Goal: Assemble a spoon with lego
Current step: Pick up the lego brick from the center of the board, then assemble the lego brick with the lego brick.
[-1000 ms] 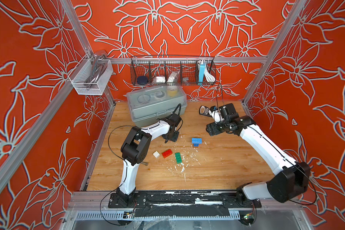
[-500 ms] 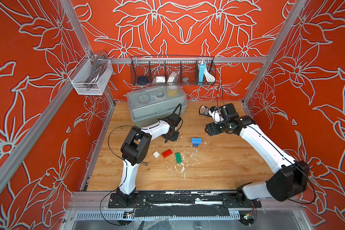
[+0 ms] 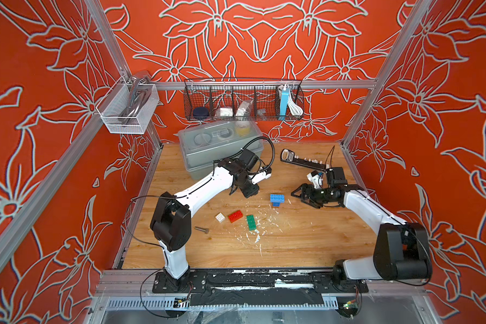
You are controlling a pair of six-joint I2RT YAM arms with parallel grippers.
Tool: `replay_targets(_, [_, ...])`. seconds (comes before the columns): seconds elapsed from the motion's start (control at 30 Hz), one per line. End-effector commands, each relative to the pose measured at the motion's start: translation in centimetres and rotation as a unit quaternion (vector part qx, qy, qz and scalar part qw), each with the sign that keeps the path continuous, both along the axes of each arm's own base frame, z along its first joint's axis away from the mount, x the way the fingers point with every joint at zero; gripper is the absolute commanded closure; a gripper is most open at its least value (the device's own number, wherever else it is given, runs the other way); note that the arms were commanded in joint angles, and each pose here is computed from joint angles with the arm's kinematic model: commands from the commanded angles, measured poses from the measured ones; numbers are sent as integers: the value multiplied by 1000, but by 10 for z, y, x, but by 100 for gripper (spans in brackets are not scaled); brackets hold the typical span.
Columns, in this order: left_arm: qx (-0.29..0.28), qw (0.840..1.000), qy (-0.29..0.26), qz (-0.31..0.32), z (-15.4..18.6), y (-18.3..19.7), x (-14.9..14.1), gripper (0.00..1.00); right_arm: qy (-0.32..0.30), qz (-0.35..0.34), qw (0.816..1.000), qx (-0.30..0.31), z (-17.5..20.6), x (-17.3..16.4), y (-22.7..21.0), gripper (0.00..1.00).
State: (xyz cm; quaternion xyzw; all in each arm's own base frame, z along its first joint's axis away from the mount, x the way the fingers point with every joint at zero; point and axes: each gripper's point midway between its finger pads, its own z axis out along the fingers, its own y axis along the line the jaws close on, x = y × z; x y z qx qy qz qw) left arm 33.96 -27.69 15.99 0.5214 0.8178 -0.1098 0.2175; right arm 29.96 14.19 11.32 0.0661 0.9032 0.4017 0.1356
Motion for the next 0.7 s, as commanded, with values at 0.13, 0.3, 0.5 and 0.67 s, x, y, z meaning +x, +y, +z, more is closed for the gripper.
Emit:
replay_targets(0.13, [30, 977, 70, -197, -3, -12, -46, 100, -18, -5, 995, 103, 5, 5, 19, 21])
replay_targets(0.3, [35, 972, 91, -212, -3, -29, -41, 100, -6, -2, 991, 133, -8, 3, 25, 22])
replay_targets(0.5, [58, 969, 60, -233, -14, -49, -31, 100, -5, 5, 988, 154, -17, 5, 29, 24])
replay_targets(0.67, [49, 969, 45, -238, -19, -61, -24, 100, -7, 17, 986, 163, -18, 5, 35, 25])
